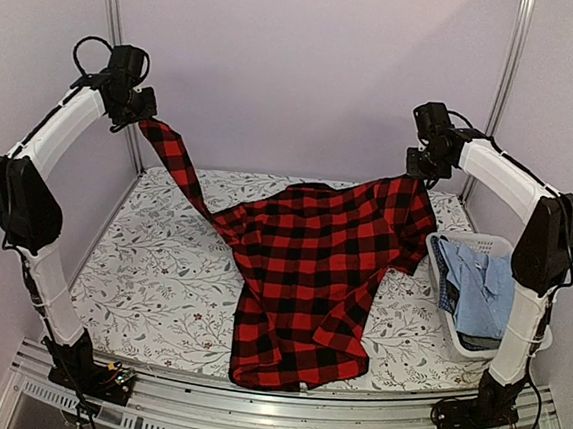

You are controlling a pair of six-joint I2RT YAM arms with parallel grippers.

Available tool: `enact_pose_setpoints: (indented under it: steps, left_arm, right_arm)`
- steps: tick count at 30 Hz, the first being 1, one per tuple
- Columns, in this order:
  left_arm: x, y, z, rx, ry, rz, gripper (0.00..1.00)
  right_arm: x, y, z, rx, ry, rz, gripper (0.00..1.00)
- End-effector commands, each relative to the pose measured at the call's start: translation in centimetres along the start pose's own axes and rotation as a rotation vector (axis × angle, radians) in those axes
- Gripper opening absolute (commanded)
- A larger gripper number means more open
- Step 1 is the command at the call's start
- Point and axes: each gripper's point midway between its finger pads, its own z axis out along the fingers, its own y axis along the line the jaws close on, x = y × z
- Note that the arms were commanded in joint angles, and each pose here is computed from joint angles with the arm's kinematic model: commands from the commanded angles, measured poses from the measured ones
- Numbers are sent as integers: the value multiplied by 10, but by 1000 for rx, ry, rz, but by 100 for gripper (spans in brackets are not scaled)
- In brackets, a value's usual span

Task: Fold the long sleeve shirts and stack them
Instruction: Flatten out the square-folded shirt at the center of the board.

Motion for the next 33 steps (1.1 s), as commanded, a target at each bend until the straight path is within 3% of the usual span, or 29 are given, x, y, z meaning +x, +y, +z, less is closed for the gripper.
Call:
enact_pose_setpoints:
  steps: [1,9,16,21,25,26,27,29,30,33]
  left_arm:
    - [-17,16,14,-38,-1,15,0]
    - [-35,36,45,-79,-1,11,0]
    - [-70,62,45,-93,-73,-27,0]
    - [-57,52,59,-41,-32,-15,0]
    - [-29,49,76,-32,50,-17,3]
    - [-23,47,78,-28,67,-16,8]
    - [-17,44,81,-21,84,-14,18]
    - [-7,33,80,3,108,-2,48]
    - [-3,27,78,9,114,12,57]
    - [9,-1,64,50,127,49,68]
  right_arm:
    - [-18,-13,7,36,-29,4,0]
    - [-11,-11,31,25,17,-5,3]
    - [0,3,46,-19,56,-25,3]
    - [16,23,51,-91,106,-35,5]
    - [41,62,39,-164,142,-95,13]
    - [48,72,35,-189,151,-109,16]
    - [55,82,29,-217,159,-121,18]
    - [72,103,18,-274,178,-133,25]
    - [78,114,8,-307,177,-143,28]
    - [103,150,-19,-380,191,-195,39]
